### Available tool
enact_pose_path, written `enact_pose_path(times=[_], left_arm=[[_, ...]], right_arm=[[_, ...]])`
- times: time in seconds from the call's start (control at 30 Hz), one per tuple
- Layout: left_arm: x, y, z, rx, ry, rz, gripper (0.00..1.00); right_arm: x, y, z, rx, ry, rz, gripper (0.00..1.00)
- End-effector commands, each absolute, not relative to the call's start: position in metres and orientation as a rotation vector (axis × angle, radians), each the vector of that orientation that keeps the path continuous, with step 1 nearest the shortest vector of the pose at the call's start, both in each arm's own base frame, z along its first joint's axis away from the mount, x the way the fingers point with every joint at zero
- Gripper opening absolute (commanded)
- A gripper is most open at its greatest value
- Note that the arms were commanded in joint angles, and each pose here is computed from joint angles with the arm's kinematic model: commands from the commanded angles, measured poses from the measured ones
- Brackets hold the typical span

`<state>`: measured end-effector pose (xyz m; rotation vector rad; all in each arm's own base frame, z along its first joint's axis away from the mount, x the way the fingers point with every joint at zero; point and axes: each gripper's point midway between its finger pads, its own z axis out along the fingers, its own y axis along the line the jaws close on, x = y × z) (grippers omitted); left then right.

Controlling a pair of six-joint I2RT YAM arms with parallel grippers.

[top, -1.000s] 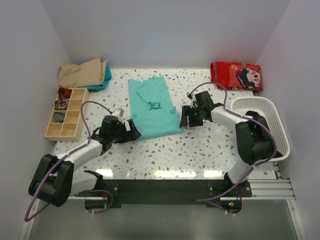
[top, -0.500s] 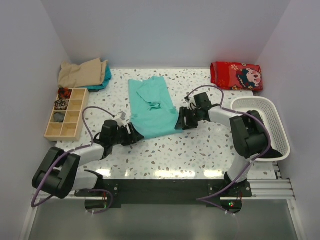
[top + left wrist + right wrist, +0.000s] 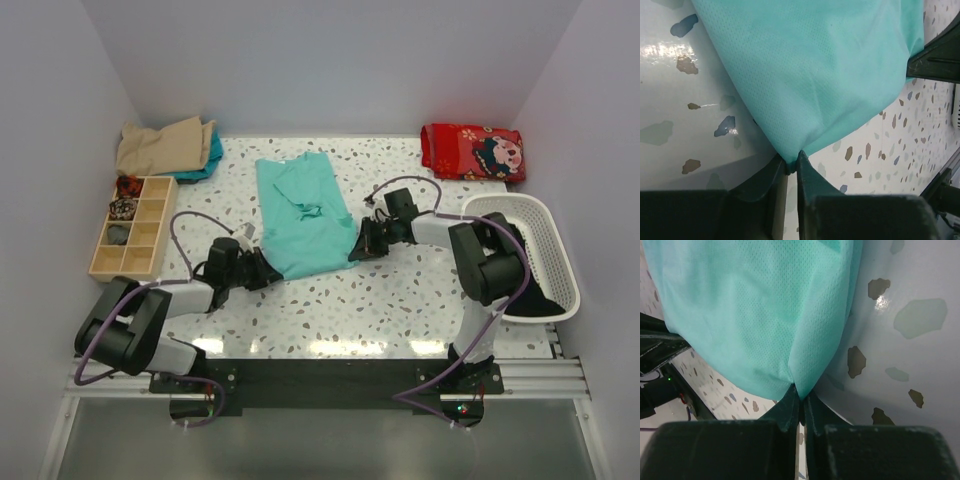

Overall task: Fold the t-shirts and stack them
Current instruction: Grab one side of the 2/3 rectangular tshirt with both arms, then fold the long partially folded tshirt into a neat square

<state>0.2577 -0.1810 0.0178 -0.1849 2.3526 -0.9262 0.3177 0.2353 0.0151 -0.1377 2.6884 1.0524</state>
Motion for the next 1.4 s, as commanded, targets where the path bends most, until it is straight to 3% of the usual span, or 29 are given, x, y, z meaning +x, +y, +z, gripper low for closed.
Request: enact_pose_path(times=[0.0, 0.07, 0.57, 1.0, 1.37], left_arm=[[0.27, -0.171, 0.015, -0.162, 2.388, -0.803, 0.05], [0.27, -0.168, 0.019, -0.131, 2.404, -0.766, 0.0], [0.204, -0.185, 0.063, -0.035, 2.45, -0.791, 0.0], [0.28, -0.184, 0.132, -0.029, 2.289, -0.58, 0.0], [0.377, -0.18, 0.139, -0.074, 2.249, -0.516, 0.0]], right_arm=[[0.326, 0.236, 0.022, -0.156, 2.655, 1.028, 0.0], [0.324, 0.233, 0.032, -0.161, 2.644, 1.012, 0.0], [0.227, 0.247, 0.061, -0.367, 2.68, 0.904, 0.0], [0.313, 0.243, 0.15, -0.38, 2.404, 0.645, 0.05], [0.399, 0.242, 0.143, -0.294, 2.413, 0.725, 0.06]])
